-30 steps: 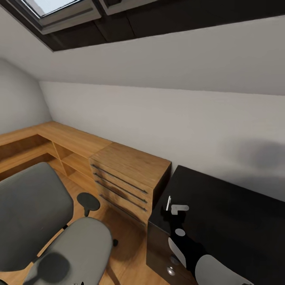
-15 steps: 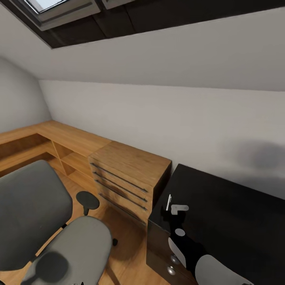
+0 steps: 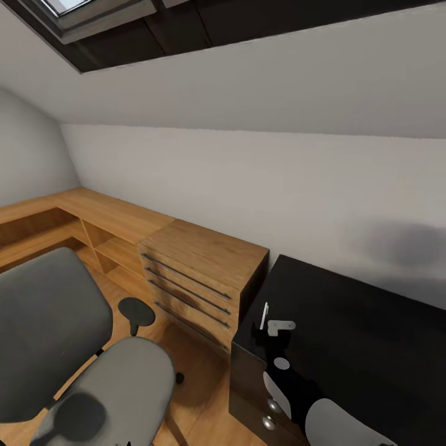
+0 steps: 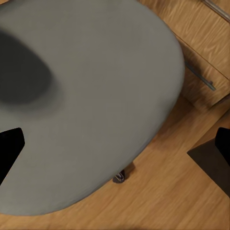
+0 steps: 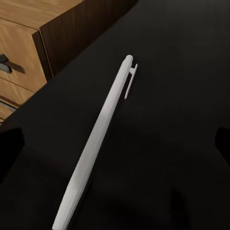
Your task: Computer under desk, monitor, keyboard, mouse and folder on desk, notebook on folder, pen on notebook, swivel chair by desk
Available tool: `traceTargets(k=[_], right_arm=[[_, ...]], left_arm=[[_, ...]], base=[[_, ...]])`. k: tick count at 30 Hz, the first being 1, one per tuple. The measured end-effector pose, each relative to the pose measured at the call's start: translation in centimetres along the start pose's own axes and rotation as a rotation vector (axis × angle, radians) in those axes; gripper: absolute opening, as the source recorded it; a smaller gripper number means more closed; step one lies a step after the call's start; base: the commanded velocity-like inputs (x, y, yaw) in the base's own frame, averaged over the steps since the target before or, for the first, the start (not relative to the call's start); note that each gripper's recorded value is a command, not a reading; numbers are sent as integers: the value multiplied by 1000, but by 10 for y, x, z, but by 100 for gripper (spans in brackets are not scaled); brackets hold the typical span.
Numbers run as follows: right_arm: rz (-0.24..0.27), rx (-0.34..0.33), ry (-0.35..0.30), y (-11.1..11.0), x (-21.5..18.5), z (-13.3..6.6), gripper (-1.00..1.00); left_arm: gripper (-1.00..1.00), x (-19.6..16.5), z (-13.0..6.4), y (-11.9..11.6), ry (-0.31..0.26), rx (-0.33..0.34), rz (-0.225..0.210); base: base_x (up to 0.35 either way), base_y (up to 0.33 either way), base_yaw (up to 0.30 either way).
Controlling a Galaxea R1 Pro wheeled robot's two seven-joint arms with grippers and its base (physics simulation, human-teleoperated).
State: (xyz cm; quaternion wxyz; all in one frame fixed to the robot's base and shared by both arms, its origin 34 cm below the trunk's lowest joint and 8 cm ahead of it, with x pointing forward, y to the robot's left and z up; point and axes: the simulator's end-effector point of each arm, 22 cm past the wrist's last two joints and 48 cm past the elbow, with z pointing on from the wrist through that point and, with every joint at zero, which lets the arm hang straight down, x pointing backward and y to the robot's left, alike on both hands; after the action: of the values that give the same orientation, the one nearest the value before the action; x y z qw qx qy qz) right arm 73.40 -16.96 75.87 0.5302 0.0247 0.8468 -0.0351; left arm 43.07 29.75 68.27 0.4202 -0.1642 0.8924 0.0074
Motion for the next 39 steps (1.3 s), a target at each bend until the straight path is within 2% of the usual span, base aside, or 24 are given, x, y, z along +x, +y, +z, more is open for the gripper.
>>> traceTargets(k=[12,15,19,25,32,39], right_arm=[[-2,0,1,0,10,6,100],[-4,0,4,0,12,6,100],[-4,0,6,0,12,5,100],[-7,0,15,1,14,5,100],[-12,0,26,0,16,5,100],[-11,-2,31,2,19,7,100]], left_arm=[[100,10,8,2,3,0,0],[100,26,7,7,38,-9,1],[100,31,7,10,47,-16,1],[100,30,6,21,45,-40,-7],[100,30,6,22,44,-39,-8],[100,17,9,21,14,-39,-12]], base=[[0,0,0],[0,0,0],[54,0,0],[107,0,0],[121,0,0],[4,0,0]])
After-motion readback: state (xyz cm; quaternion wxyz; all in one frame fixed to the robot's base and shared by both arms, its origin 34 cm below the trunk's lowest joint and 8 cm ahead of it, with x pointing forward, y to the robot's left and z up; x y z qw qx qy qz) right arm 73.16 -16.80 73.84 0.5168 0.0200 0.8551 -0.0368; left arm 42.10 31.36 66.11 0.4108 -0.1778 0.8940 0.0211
